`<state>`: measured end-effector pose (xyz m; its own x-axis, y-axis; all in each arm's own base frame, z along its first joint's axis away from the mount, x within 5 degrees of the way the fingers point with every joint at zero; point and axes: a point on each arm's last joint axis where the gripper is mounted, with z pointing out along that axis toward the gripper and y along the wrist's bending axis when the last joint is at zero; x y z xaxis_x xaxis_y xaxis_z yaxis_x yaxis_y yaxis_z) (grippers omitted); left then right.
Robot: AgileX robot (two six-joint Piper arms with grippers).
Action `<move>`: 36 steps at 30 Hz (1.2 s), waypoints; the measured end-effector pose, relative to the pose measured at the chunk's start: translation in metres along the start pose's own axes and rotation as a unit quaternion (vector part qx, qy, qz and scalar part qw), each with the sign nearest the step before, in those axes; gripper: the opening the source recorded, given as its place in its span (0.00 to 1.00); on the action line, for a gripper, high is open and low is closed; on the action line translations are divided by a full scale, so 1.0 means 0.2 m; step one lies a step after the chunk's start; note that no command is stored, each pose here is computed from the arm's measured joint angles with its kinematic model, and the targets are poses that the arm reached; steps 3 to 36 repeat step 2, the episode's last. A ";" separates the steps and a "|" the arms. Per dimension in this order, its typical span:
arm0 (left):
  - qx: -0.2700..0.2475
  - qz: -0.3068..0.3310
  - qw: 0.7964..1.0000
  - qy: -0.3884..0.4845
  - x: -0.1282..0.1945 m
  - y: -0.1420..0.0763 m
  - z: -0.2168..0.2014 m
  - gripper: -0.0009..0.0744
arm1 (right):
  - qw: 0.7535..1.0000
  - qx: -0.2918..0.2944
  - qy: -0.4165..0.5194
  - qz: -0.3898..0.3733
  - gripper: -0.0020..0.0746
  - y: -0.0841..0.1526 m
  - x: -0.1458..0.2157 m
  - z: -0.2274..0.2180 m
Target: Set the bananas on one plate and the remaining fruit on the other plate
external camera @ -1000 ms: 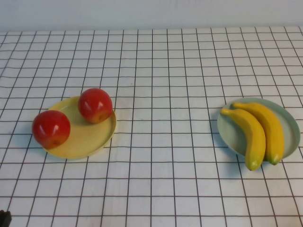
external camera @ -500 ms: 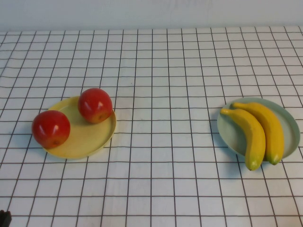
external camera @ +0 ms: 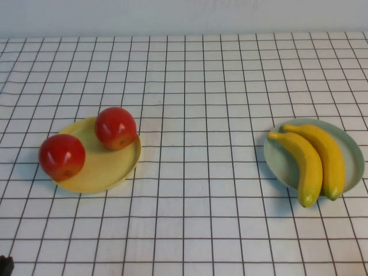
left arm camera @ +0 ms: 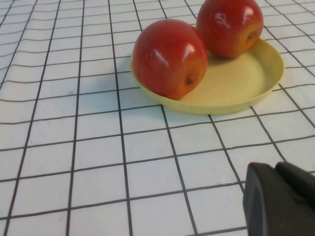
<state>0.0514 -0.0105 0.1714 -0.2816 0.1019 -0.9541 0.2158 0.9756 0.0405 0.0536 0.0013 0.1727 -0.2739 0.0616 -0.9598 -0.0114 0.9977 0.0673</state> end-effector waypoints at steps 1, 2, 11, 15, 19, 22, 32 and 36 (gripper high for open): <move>0.000 0.000 1.000 0.000 0.00 0.00 0.00 0.01 | 1.000 0.000 0.000 0.000 0.01 0.00 0.00 0.00; 0.000 0.000 1.000 0.000 0.00 0.00 0.00 0.01 | 1.000 0.000 0.000 0.000 0.01 0.00 0.00 0.00; 0.000 0.000 1.000 0.000 0.00 0.00 0.00 0.01 | 1.000 0.000 0.000 0.000 0.01 0.00 0.00 0.00; 0.000 0.000 1.000 0.000 0.00 0.00 0.00 0.01 | 1.000 0.000 0.000 0.000 0.01 0.00 0.00 0.00; 0.000 0.000 1.000 0.000 0.00 0.00 0.00 0.01 | 1.000 0.000 0.000 0.000 0.01 0.00 0.00 0.00; 0.000 0.000 1.000 0.000 0.00 0.00 0.00 0.01 | 1.000 0.000 0.000 0.000 0.01 0.00 0.00 0.00; 0.000 0.000 1.000 0.000 0.00 0.00 0.00 0.01 | 1.000 0.000 0.000 0.000 0.01 0.00 0.00 0.00; 0.000 0.000 1.000 0.000 0.00 0.00 0.00 0.01 | 1.000 0.000 0.000 0.000 0.01 0.00 0.00 0.00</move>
